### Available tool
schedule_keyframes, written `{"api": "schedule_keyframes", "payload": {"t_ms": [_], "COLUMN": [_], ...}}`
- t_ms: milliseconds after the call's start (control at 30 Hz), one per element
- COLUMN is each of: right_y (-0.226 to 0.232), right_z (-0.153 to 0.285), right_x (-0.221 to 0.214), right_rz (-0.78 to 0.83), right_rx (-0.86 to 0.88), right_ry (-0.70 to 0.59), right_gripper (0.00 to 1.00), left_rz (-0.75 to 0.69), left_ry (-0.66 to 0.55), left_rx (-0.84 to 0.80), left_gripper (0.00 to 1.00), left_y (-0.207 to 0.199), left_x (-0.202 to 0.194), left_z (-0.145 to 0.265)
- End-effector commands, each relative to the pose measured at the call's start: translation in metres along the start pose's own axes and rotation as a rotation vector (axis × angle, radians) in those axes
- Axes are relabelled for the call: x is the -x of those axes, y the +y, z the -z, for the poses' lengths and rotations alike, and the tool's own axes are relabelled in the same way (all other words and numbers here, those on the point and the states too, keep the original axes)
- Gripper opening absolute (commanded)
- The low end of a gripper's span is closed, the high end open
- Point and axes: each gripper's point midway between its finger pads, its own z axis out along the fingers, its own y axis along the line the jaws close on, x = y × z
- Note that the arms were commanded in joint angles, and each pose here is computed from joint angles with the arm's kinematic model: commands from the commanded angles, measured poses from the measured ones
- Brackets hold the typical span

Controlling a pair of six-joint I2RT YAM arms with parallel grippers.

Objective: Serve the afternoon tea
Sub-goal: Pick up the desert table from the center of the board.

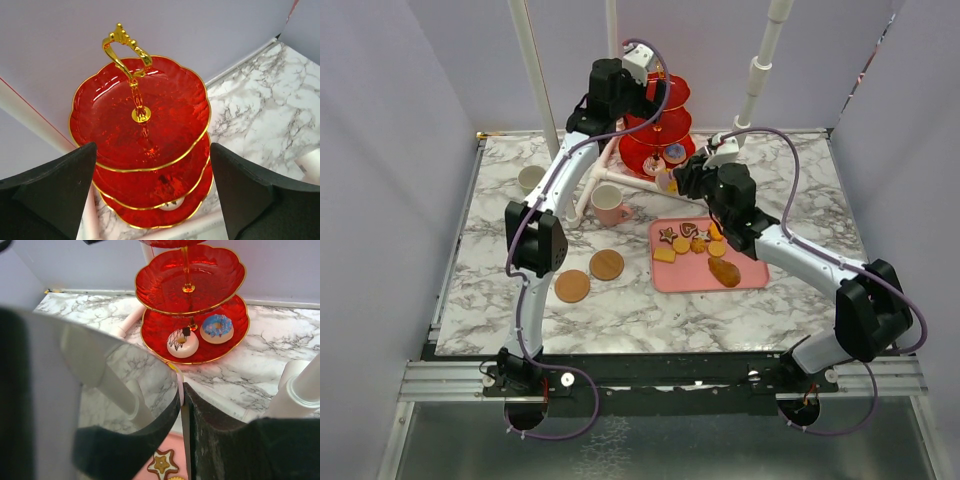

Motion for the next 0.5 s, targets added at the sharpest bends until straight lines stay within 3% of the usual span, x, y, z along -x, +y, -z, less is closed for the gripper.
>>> {"api": "schedule_keyframes", "payload": {"t_ms": [0,167,467], "right_y": [0.002,0.002,0.003], "right_z": [0.008,0.012,0.017], "right_x": [0.014,0.018,0.02], "right_rz": [-0.026,-0.034,-0.06], "right_rx": [0.007,0.008,0.011], "right_ry": [-0.033,-0.037,-0.03], "right_gripper": [0.36,0.36,0.36], "left_rz": [0.034,0.127,0.1], "left_ry": [-0.166,-0.178,-0.246], "left_rx": [-0.056,-0.184,-0.273], "left_gripper": [0.92,0.83,0.9], "left_y": [0.01,0.008,0.006], "left_x": [0.03,0.009,0.001], "left_z": [-0.015,-0.028,-0.036]}}
